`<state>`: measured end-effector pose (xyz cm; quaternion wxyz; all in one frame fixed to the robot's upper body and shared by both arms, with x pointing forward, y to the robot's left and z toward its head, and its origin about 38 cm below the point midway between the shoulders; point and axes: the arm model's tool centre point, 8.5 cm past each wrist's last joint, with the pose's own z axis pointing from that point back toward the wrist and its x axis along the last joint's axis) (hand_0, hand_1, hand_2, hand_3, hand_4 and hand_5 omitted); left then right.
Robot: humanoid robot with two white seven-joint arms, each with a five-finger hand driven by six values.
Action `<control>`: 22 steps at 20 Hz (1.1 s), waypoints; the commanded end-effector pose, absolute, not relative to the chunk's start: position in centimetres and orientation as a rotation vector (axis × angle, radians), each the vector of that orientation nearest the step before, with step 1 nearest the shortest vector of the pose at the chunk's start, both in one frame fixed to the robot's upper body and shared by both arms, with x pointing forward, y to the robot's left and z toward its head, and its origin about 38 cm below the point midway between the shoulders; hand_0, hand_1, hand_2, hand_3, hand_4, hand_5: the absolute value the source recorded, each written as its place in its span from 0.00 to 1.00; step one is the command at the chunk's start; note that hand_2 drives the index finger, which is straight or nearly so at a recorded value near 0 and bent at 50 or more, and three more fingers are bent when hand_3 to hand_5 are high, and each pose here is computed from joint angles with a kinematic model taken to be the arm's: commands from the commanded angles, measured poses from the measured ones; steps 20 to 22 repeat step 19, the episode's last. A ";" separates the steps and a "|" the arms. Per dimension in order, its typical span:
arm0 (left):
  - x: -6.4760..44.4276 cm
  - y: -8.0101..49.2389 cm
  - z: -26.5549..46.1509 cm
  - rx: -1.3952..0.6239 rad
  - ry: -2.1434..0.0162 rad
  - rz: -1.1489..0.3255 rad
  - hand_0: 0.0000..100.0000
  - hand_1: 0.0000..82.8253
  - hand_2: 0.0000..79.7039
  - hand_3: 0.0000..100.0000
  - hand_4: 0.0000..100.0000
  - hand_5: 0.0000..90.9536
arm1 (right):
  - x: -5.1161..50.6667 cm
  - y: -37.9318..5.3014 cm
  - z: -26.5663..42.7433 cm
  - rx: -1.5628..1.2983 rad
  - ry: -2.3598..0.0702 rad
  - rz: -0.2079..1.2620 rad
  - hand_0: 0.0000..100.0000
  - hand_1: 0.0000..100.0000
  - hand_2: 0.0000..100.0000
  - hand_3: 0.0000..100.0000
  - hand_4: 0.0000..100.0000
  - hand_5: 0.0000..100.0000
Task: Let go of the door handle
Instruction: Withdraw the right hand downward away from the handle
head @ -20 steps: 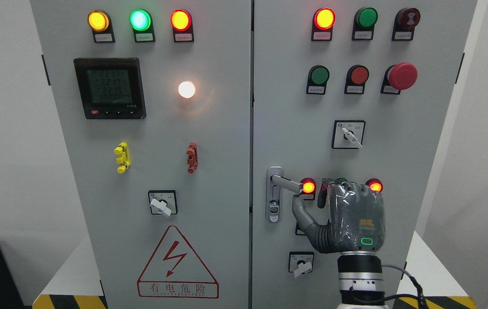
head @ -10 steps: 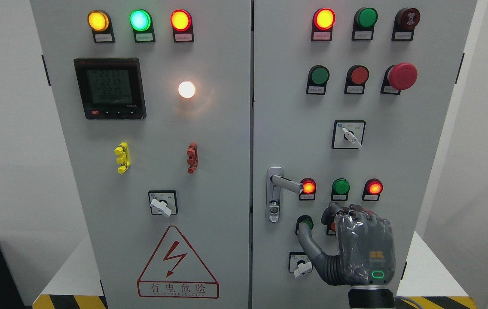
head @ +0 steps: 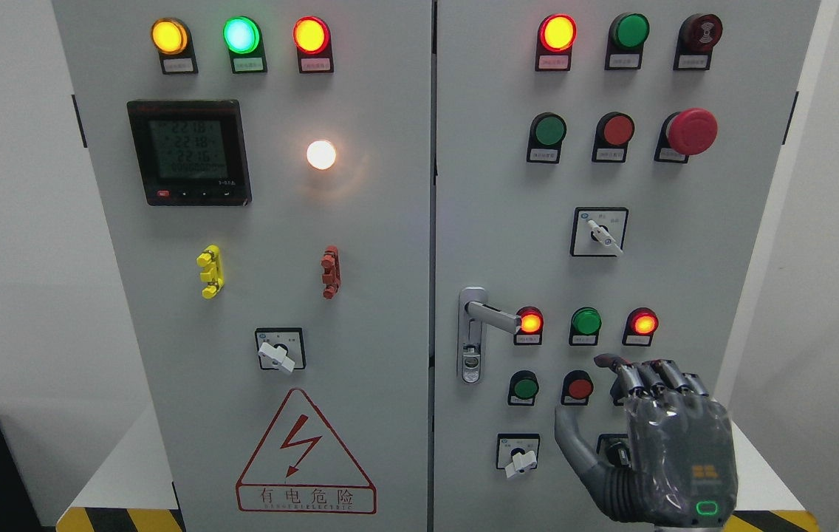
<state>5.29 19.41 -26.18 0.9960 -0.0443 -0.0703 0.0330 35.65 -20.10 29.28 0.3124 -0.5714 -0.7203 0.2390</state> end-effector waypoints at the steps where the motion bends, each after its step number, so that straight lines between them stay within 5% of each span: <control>1: 5.9 19.4 -26.2 -0.086 -0.157 0.046 0.00 0.00 0.03 0.09 0.01 0.00 | 34.2 -23.2 30.5 -1.593 -1.865 0.537 0.32 0.32 0.12 0.06 0.00 0.00; 6: 5.8 19.4 -26.2 -0.084 -0.155 0.046 0.00 0.00 0.03 0.09 0.01 0.00 | 34.3 -23.1 30.8 -1.575 -1.887 0.529 0.33 0.29 0.00 0.00 0.00 0.00; 22: 5.8 19.4 -26.2 -0.085 -0.155 0.046 0.00 0.00 0.03 0.09 0.01 0.00 | 34.3 -22.4 31.4 -1.572 -1.946 0.548 0.33 0.28 0.02 0.00 0.00 0.00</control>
